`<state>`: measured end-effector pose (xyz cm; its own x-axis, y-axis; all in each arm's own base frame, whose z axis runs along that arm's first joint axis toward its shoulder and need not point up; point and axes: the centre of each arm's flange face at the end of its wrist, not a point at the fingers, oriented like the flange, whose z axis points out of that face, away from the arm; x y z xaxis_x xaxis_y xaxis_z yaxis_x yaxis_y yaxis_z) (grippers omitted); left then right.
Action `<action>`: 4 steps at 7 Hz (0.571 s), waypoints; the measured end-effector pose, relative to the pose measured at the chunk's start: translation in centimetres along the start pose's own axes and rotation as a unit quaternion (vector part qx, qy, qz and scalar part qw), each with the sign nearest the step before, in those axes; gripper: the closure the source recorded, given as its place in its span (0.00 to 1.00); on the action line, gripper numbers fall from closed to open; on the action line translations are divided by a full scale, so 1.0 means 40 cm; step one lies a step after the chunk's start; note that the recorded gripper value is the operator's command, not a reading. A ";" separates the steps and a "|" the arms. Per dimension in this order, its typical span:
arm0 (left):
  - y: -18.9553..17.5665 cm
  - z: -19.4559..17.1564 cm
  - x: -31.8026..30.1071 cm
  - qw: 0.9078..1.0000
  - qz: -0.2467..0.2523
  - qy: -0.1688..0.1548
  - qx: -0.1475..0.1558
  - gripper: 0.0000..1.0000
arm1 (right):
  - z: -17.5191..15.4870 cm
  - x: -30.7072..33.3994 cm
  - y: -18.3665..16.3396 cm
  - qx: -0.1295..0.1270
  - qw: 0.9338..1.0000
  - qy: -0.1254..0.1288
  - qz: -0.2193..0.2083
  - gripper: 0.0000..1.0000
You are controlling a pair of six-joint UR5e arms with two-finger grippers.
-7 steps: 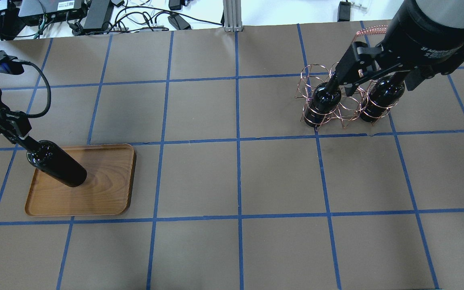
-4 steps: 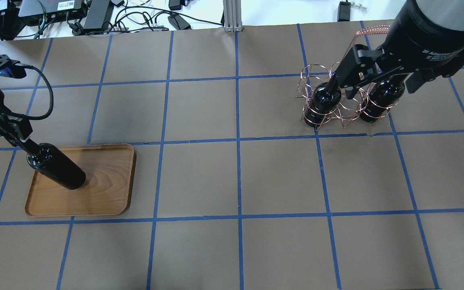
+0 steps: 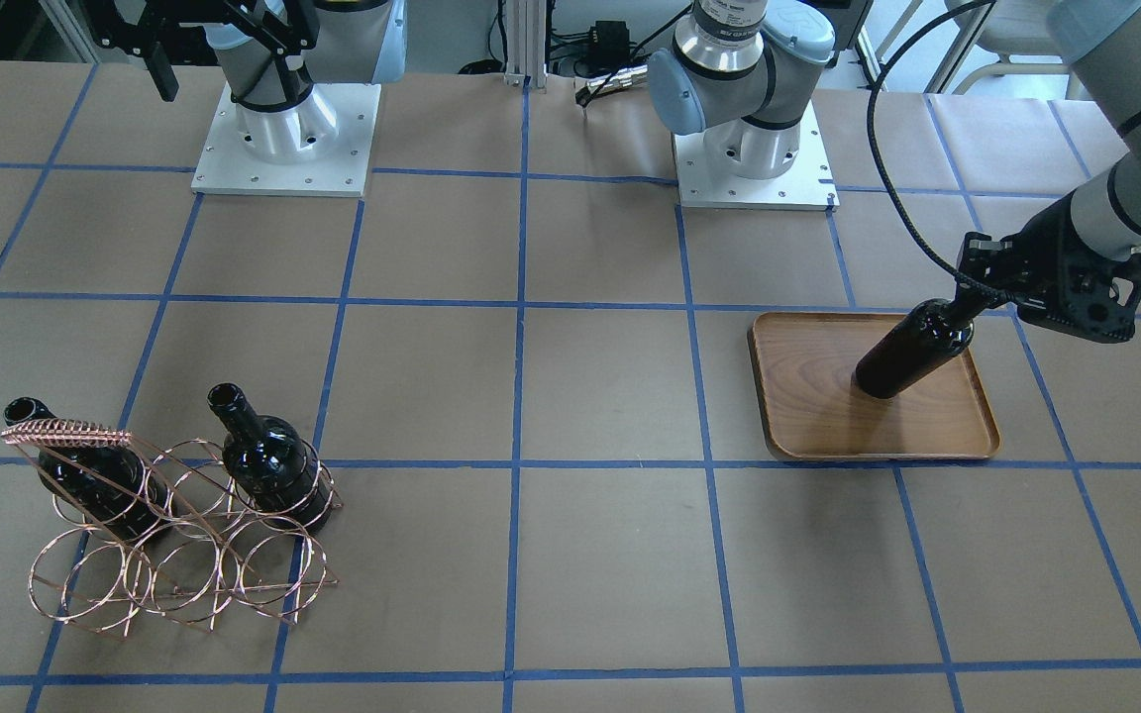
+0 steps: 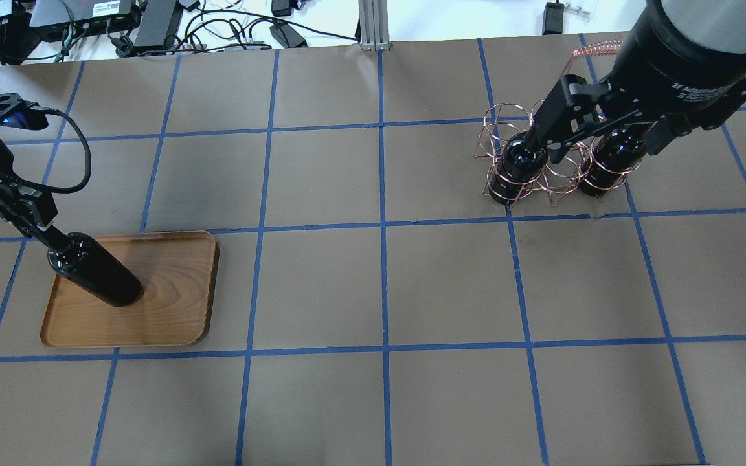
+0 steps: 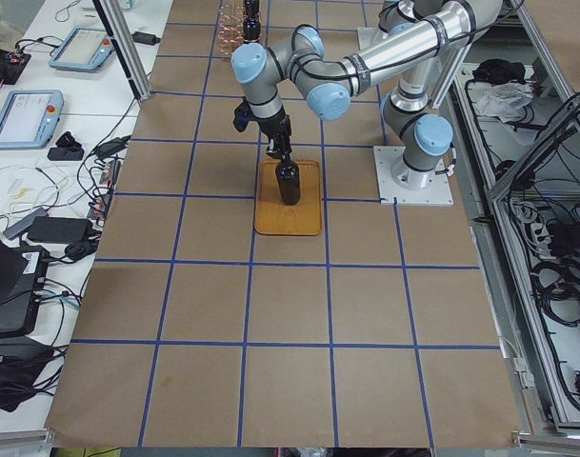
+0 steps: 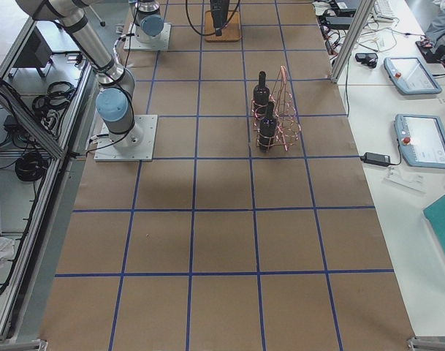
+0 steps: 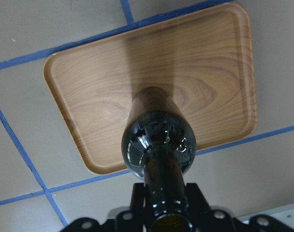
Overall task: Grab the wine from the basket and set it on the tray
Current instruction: 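Lower the bottle onto the tray, tipping it over, and release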
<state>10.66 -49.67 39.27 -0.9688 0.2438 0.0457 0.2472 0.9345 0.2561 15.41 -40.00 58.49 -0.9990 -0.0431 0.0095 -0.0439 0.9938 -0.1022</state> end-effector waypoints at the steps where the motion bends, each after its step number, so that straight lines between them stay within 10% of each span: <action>1: 0.002 -0.010 0.007 1.000 -0.008 -0.004 0.003 0.00 | 0.001 -0.001 0.000 -0.001 1.000 -0.001 0.000 0.00; 4: 0.037 -0.058 0.045 1.000 -0.022 -0.006 0.005 0.00 | 0.004 -0.001 -0.001 -0.003 1.000 -0.001 0.000 0.00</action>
<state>9.24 -48.44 41.96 -0.9782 0.2064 0.0223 0.2054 0.9470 0.2470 15.43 -40.06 58.34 -0.9990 -0.0443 0.0073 -0.0448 0.9944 -0.0957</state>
